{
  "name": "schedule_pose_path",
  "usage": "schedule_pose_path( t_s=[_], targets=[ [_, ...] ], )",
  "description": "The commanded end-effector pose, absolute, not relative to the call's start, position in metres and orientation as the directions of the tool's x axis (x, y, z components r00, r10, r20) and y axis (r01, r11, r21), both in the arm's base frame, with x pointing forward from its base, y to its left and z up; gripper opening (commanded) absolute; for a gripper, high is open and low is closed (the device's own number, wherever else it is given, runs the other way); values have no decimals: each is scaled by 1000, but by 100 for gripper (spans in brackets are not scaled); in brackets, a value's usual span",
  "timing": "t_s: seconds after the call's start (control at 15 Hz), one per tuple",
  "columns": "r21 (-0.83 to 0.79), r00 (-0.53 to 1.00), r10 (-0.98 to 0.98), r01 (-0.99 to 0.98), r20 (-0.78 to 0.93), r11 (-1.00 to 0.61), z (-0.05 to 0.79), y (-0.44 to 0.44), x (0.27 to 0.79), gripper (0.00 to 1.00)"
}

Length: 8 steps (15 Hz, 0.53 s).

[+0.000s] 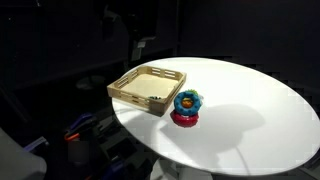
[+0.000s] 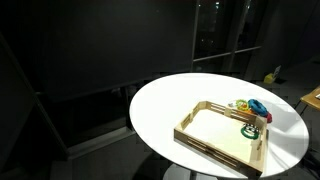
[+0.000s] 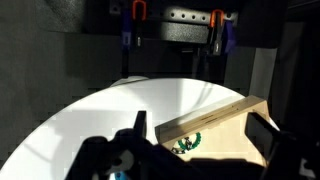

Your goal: Move the green ring from the tray to the pile of rings on the table

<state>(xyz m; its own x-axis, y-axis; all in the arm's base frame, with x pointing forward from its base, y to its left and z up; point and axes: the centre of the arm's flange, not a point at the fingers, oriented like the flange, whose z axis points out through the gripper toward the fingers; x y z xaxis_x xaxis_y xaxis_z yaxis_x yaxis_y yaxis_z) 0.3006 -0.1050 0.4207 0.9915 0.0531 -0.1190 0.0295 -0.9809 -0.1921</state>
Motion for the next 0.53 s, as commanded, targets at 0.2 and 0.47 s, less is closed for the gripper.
schedule_pose_path(
  t_s=[0.2, 0.47],
  targets=[
    [-188, 1000, -7, -7, -4, -982, 443, -82, 332, 100],
    [-194, 997, -53, -43, 48, -980, 449, -63, 353, 100]
  ],
)
